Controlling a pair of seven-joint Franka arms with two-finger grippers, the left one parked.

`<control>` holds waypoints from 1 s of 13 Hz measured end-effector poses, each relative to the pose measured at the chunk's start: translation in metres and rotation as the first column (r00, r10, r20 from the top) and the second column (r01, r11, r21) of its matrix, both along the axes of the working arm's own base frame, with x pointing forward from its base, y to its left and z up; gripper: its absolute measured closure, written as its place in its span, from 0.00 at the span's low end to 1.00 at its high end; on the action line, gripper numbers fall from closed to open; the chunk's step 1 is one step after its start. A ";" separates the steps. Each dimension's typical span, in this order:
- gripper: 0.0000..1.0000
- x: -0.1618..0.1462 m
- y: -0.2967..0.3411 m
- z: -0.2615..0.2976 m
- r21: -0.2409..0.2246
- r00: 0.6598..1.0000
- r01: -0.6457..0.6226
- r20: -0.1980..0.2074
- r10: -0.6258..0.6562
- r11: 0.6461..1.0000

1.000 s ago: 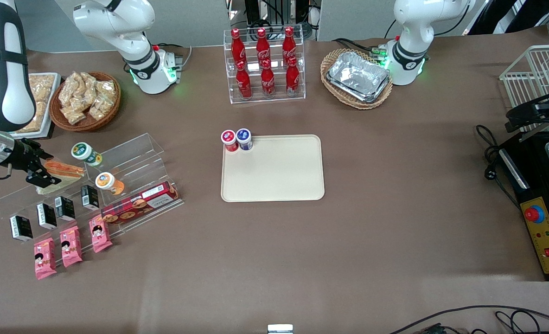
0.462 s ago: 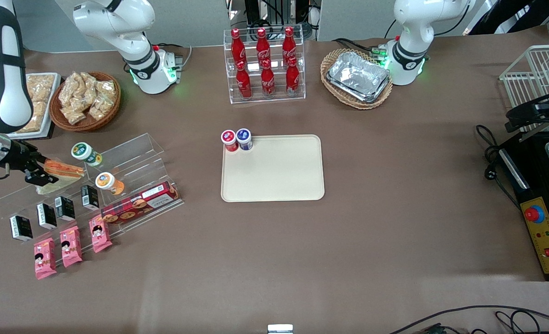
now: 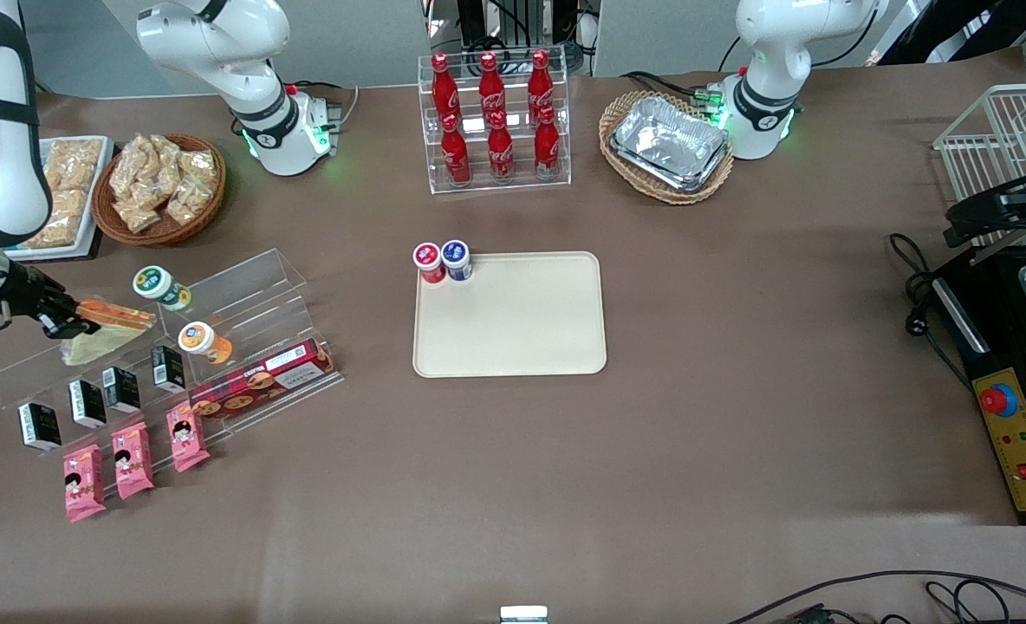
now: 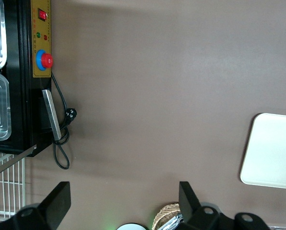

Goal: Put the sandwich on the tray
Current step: 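Lower the right gripper and close it on the triangular sandwich, then lift the sandwich out of the rack with the right gripper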

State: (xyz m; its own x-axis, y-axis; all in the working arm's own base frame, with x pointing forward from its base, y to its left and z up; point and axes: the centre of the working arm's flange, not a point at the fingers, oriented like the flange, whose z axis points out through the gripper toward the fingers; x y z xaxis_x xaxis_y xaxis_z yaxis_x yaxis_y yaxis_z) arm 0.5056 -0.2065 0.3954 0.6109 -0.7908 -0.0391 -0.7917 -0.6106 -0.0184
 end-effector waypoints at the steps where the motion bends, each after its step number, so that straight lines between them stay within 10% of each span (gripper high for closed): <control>1: 0.62 0.003 -0.003 0.007 -0.006 1.000 -0.019 0.014 0.020 1.000; 8: 0.62 0.061 0.012 0.095 -0.002 0.952 -0.302 -0.058 0.302 0.953; 13: 0.62 0.098 0.089 0.122 0.004 0.790 -0.613 -0.040 0.612 0.790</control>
State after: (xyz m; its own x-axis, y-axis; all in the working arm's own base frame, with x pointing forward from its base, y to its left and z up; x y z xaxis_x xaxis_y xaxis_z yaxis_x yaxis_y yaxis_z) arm 0.6033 -0.1177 0.5177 0.9655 -0.2517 -0.0666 -0.2516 -0.9678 0.0107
